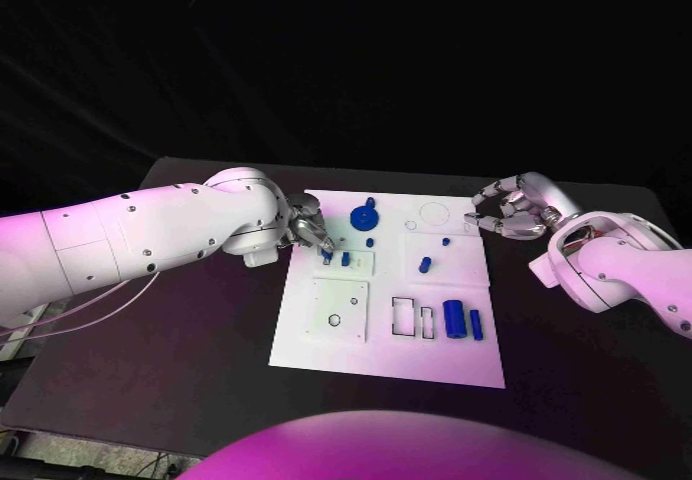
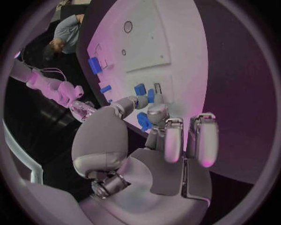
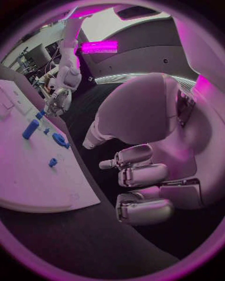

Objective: Assemble the parts on the task board

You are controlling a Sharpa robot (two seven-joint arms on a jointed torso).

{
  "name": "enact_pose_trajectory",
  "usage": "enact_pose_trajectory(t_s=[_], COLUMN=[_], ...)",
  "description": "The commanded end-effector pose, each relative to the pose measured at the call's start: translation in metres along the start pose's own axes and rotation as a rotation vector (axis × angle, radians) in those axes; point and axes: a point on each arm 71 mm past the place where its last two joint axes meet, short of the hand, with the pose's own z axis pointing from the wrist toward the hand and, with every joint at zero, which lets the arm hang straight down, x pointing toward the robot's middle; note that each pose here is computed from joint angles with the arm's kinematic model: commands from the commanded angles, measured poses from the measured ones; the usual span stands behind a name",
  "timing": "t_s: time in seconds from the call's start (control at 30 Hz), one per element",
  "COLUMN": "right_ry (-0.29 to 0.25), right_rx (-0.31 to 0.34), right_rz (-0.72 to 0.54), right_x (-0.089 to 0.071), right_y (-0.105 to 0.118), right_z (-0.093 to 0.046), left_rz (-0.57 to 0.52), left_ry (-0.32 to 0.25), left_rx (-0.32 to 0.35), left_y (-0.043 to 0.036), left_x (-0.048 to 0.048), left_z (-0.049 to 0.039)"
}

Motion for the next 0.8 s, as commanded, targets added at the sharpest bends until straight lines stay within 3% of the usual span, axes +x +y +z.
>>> enact_pose_trajectory(t_s=[0.03, 0.8], right_ry=[0.004, 0.005], right_rx=[-0.012, -0.011], right_rz=[-0.002, -0.002], right_x=[0.0009, 0.0009], right_y=[0.0012, 0.0012], right_z=[-0.0001, -0.0003], left_rz=[0.055, 0.094], left_ry=[0.004, 0.029], left_rx=[-0.004, -0.027], left_y=[-0.0018, 0.003], left_x=[0.0014, 0.0051], left_z=[0.0007, 0.0041])
